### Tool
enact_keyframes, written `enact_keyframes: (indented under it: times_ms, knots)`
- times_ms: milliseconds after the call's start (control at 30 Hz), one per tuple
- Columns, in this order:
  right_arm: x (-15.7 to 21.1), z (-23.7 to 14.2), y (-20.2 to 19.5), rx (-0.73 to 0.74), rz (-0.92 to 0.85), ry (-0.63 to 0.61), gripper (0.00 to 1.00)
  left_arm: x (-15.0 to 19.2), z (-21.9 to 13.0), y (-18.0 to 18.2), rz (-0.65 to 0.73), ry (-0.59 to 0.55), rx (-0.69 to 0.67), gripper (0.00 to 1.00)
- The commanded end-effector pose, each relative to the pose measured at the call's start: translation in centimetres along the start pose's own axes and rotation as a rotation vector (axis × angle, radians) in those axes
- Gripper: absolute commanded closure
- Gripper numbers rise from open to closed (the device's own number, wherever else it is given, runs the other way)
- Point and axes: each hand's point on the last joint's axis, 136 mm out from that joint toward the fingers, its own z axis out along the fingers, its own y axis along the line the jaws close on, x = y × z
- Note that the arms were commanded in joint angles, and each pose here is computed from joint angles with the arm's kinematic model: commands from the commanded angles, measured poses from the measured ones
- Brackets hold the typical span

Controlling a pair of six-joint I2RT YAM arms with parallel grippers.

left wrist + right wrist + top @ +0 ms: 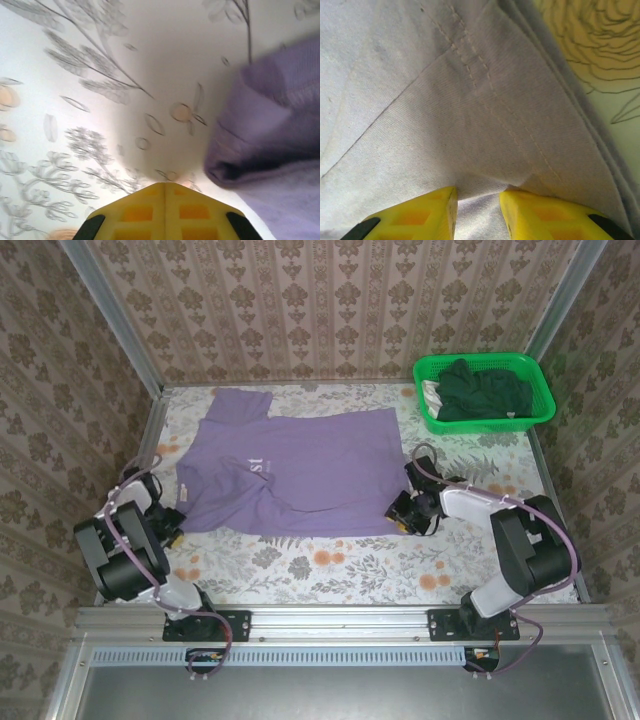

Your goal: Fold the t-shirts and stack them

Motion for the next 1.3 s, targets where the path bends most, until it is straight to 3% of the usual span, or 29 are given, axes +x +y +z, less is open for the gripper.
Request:
enact_keyframes:
  times_ms: [0,200,433,733,900,1000,1167,1267]
  knots:
    - [1.9,0.9,-8.1,0.272,0.122,0.024,0.65,-0.8,-0.7,1.0,-0.032,-0.051,-0.012,0.97]
    - [1.6,0.9,-5.9,0.191,0.058,0.042,0.62,0.4,-4.0,-3.4,0.017,-0.062,0.157,0.62]
    - [1.4,0.7,-5.1,0.166,0.028,0.040,0.62,3.3,-5.1,-6.0,0.054,-0.029,0.223,0.46]
    - [1.2,1.0,-4.8,0.160,0.004,0.041,0.62,3.5,-1.6,-7.0,-0.021,0.027,0.208,0.34]
    - [1.1,1.0,-4.6,0.158,-0.007,0.041,0.62,2.7,0.5,-8.1,-0.073,0.050,0.199,0.38]
    - [0.9,0.8,-4.5,0.164,-0.014,0.027,0.62,1.8,1.7,-7.3,-0.076,0.025,0.127,0.51]
    - [0.3,0.3,-5.3,0.222,-0.022,-0.001,0.63,0.5,1.8,-5.1,-0.025,-0.041,0.006,0.85]
    - [0.2,0.4,-6.1,0.264,-0.010,-0.002,0.63,-0.2,1.1,-3.5,0.017,-0.067,-0.050,0.92]
